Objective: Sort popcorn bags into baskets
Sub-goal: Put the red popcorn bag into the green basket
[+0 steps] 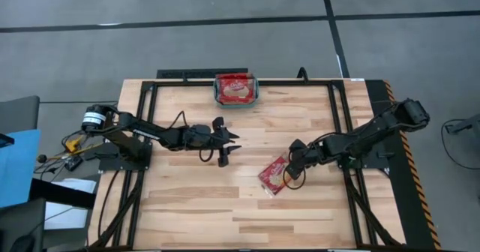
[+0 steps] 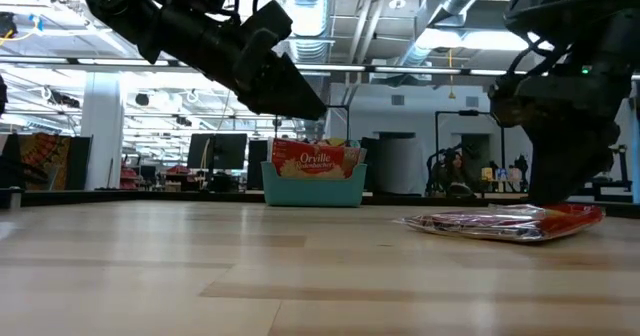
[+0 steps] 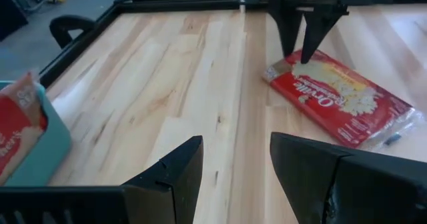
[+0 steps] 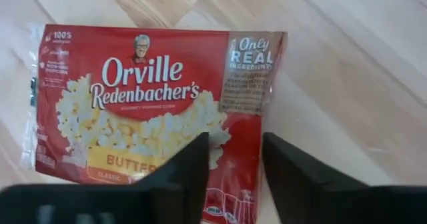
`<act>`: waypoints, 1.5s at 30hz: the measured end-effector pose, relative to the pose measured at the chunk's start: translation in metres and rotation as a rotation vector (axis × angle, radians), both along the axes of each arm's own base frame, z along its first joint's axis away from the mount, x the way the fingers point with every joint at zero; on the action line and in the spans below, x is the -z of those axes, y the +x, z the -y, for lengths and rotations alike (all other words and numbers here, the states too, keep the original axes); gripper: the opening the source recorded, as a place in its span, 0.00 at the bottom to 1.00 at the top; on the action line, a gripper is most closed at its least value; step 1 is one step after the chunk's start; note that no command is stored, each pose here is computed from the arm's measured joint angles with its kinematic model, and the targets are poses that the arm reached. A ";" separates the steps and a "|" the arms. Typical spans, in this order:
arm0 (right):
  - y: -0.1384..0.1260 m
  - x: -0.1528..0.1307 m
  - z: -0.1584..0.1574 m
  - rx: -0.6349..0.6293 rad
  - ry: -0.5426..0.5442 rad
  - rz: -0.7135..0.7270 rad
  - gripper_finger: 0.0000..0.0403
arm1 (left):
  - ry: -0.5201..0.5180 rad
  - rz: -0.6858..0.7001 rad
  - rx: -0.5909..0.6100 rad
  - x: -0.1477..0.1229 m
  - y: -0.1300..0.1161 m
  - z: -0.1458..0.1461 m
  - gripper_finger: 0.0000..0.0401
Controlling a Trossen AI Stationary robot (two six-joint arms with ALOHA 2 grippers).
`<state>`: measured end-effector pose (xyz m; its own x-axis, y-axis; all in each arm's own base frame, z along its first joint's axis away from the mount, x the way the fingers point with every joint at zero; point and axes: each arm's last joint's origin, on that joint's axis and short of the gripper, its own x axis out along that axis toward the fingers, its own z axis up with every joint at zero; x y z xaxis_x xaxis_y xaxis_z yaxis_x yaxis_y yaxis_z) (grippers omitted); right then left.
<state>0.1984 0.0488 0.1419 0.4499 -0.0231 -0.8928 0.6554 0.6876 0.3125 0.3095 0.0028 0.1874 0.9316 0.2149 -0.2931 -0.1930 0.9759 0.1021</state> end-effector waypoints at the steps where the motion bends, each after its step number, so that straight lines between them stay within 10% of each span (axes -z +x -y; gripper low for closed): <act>1: 0.000 0.001 0.000 -0.004 0.001 0.001 0.37 | 0.002 0.001 -0.005 0.000 0.000 0.000 0.42; 7: -0.003 0.008 0.001 -0.031 0.013 0.037 0.06 | 0.003 0.002 -0.009 0.000 0.000 0.000 0.42; 11: -0.003 0.008 -0.001 -0.057 -0.038 0.060 0.03 | -0.002 -0.002 -0.010 0.000 0.000 0.000 0.42; 27: 0.019 -0.053 -0.031 -0.111 -0.823 0.308 0.01 | -0.178 0.103 0.065 -0.007 0.002 -0.010 0.42; 34: 0.023 -0.053 -0.030 -0.218 -0.716 0.287 0.01 | -0.187 0.091 0.062 -0.006 0.002 -0.010 0.42; 38: 0.022 -0.048 -0.030 -0.267 -0.473 0.261 0.02 | -0.192 0.033 0.056 -0.001 0.001 -0.009 0.42; 45: 0.013 -0.039 -0.022 -0.081 -0.388 0.154 0.16 | -0.175 -0.113 -0.057 0.013 -0.005 -0.013 0.42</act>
